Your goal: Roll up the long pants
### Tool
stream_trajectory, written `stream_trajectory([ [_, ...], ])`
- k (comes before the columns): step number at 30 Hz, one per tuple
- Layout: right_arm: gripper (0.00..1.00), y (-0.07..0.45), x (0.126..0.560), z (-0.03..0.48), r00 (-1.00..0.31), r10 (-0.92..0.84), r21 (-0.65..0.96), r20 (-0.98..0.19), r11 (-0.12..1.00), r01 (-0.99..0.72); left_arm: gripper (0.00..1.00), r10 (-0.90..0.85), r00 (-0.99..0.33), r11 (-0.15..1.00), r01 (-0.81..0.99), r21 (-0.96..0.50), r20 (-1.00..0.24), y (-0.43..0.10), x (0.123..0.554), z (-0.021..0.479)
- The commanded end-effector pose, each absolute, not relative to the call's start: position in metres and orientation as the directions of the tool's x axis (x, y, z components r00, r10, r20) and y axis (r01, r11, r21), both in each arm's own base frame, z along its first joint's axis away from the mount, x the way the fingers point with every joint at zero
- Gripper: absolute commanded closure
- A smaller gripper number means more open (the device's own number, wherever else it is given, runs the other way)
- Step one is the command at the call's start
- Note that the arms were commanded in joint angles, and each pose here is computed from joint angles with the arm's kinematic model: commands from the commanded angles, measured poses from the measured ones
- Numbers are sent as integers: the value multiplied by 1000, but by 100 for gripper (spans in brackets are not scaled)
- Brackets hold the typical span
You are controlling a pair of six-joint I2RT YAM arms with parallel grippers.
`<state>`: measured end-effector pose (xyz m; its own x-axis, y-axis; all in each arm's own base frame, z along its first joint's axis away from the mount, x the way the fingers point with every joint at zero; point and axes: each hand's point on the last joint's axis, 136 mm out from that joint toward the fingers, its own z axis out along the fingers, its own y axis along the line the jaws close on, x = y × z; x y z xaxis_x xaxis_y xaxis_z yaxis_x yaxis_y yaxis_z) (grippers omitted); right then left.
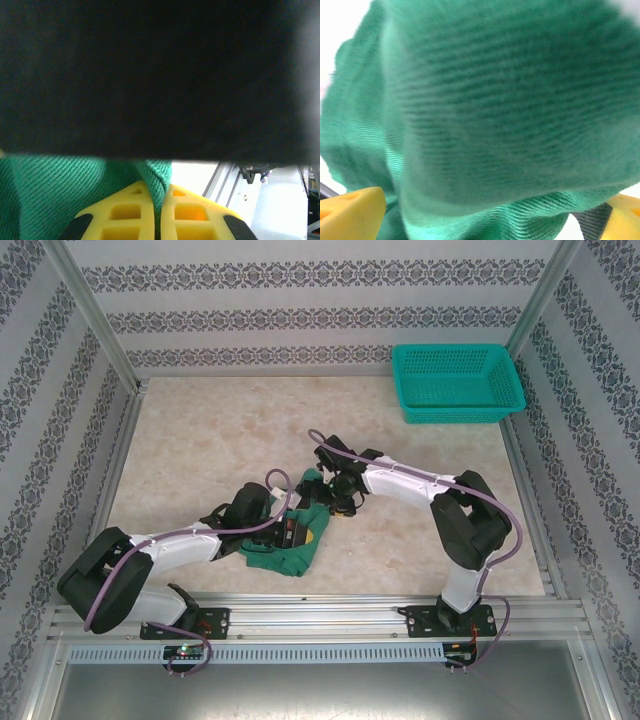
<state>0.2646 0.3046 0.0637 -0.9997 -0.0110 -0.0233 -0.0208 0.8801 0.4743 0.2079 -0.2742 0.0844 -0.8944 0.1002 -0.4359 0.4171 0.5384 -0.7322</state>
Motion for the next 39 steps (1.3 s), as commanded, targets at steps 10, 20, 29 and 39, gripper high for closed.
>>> stream_trajectory([
  [10, 2, 296, 272, 10, -1000, -4, 357, 16, 934, 2, 100, 105, -879, 513, 449, -732, -466, -276, 213, 91],
  [20, 100, 282, 316, 4, -992, 113, 404, -50, 911, 83, 100, 185, -875, 483, 478, -733, -448, -280, 203, 85],
  [29, 100, 198, 276, 11, -969, 239, 329, -57, 921, 208, 73, 316, -806, 598, 579, -554, -501, -296, 229, 62],
  [39, 100, 160, 242, 43, -947, 303, 266, -105, 926, 267, 0, 761, -257, 525, 784, 332, -595, -346, 222, 99],
])
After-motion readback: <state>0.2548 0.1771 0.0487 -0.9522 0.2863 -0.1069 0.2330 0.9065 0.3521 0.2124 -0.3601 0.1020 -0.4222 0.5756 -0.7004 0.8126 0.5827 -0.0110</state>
